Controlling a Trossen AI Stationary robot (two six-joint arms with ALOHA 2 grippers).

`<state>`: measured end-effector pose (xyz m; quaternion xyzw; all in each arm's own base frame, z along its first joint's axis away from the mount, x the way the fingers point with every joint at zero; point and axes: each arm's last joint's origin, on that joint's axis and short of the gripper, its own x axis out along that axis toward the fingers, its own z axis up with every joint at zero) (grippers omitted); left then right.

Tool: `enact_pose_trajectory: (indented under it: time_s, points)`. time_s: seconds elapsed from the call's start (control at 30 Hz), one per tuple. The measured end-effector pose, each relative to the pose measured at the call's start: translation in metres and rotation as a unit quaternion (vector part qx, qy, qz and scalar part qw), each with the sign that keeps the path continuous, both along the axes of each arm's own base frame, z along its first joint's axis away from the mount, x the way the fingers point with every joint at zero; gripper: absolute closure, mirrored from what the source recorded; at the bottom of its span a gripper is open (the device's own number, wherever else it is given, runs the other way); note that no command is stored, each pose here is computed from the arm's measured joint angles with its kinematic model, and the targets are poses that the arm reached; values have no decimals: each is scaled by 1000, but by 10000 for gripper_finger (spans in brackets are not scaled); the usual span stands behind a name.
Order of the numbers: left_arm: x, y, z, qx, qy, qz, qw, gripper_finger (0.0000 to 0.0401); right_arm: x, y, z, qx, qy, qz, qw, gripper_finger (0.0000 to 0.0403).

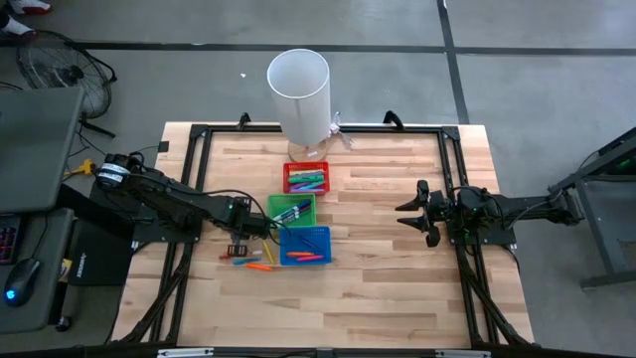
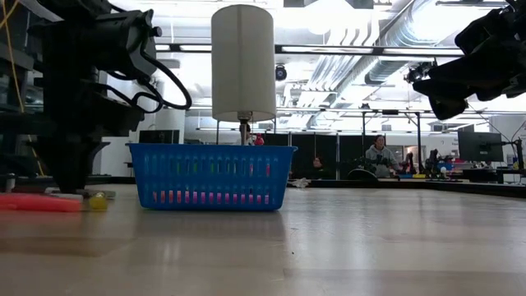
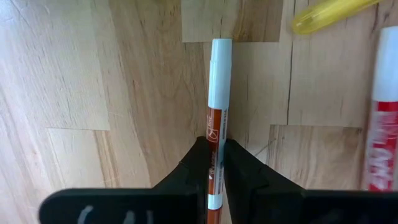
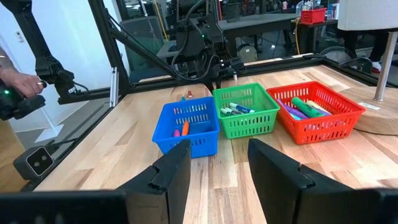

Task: Pick & Place Markers
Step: Put the white and brown marker pen into the green bin

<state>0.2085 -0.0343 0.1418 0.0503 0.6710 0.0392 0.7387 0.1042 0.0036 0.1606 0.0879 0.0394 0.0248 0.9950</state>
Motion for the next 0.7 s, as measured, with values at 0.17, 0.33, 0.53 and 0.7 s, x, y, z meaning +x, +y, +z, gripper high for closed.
enact_pose_trajectory:
  time_s: [0.17,0.33,0.53,0.7]
  points:
    - [0,0,0,0,0,0,1000,382,0,0,0,0,0,0,1000,253]
    - [0,0,0,0,0,0,1000,382,0,0,0,0,0,0,1000,253]
    - [0,0,0,0,0,0,1000,382,0,0,0,0,0,0,1000,253]
    - [0,0,0,-8,1,2,1000,382,0,0,0,0,0,0,1000,253]
